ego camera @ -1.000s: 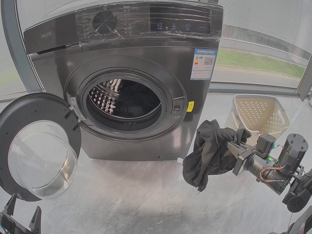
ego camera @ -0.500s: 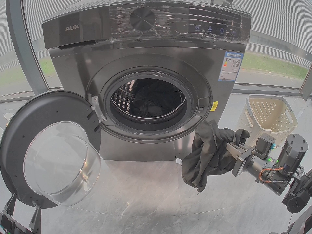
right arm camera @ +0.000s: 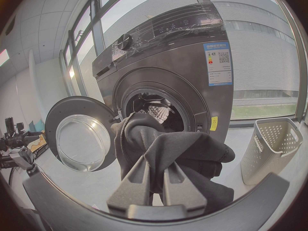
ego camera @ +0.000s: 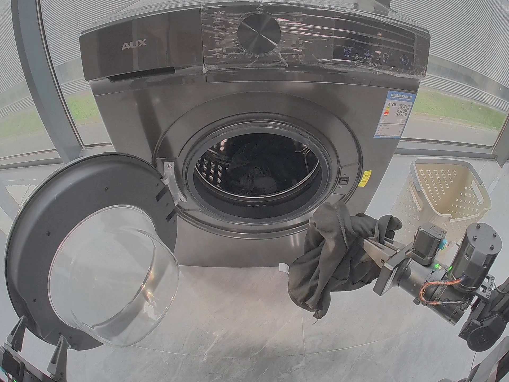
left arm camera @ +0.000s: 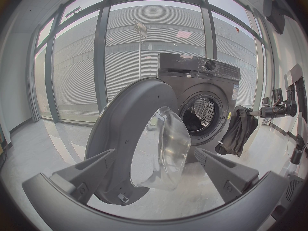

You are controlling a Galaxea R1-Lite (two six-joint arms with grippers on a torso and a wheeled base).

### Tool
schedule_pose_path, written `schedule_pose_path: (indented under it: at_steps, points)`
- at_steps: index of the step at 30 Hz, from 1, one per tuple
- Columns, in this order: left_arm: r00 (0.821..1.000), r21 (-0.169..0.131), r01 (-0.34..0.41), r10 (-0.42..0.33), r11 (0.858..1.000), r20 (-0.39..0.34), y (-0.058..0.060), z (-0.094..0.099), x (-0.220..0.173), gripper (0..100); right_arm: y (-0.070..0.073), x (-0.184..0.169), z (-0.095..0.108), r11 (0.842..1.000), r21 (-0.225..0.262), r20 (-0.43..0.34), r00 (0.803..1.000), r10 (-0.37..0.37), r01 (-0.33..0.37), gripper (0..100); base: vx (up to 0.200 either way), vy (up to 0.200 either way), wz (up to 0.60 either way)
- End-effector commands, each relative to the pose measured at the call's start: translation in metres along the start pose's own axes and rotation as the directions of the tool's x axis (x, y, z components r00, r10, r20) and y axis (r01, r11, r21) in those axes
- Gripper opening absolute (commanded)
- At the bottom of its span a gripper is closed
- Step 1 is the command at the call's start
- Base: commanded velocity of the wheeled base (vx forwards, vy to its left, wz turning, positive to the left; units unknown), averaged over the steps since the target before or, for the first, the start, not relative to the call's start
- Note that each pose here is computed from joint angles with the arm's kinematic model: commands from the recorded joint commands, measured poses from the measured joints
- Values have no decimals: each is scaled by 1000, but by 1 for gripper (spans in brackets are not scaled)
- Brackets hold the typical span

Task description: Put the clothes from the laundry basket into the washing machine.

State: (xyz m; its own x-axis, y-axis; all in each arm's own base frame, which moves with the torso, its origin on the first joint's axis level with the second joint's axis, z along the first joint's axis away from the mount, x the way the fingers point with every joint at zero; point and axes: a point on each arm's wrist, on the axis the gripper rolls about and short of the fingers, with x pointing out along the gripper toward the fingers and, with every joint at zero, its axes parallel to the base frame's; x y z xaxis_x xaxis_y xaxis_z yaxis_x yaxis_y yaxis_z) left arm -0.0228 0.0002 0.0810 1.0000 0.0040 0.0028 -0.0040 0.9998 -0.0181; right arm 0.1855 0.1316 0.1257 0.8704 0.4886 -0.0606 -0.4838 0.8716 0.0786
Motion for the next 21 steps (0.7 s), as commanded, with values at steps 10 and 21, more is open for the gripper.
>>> schedule_pose_path:
  at_steps: [10,21]
  points:
    - [1000,35,-5,5,999,2,0,-5,0,100,16,9,4,998,21,24,998,64,-65,0,0,0,0]
    - [966,59,173,-181,983,184,-6,67,-12,100,42,26,11,984,115,76,988,131,-139,0,0,0,0]
